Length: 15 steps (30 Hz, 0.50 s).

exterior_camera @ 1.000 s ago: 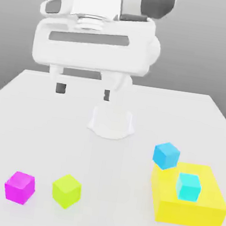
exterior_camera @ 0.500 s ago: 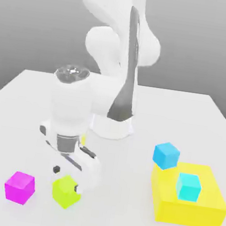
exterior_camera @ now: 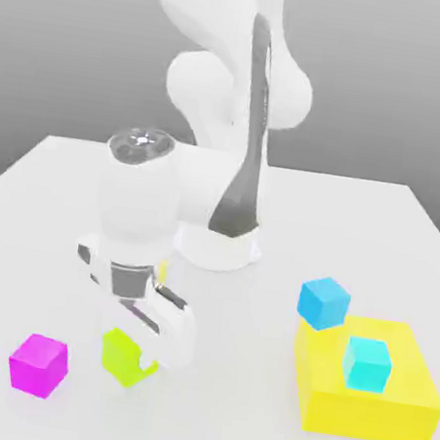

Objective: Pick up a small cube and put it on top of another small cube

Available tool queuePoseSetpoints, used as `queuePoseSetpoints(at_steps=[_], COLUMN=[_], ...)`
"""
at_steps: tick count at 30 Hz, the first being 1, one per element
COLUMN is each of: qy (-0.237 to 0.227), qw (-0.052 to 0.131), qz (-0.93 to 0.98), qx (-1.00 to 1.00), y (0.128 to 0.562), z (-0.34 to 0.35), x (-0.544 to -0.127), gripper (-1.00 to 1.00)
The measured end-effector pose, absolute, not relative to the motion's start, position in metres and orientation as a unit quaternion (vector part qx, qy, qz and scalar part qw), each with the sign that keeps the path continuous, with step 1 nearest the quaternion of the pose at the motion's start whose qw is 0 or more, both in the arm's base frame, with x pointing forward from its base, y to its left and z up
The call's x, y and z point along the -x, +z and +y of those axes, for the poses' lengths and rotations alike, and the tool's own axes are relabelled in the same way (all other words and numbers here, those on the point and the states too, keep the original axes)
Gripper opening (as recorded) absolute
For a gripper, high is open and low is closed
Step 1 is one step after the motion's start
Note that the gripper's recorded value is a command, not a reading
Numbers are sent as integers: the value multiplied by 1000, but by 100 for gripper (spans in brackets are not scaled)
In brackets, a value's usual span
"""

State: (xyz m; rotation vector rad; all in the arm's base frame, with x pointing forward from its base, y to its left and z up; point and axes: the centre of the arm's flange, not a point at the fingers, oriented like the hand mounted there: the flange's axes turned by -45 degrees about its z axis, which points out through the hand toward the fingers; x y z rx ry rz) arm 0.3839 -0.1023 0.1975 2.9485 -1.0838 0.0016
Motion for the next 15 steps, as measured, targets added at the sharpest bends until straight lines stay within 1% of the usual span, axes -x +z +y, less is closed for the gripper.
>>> queuePoseSetpoints(at_steps=[6, 8, 11, 12, 15], qy=[0, 0, 0, 0, 0], qw=[0, 0, 0, 0, 0], qz=[-347, -338, -334, -334, -334], qx=[-938, -941, -943, -943, -943], y=[244, 234, 200, 192, 192], z=[-206, -212, -213, -213, -213], x=[-388, -391, -392, -392, -392], gripper=[-100, -100, -100, 100, 100])
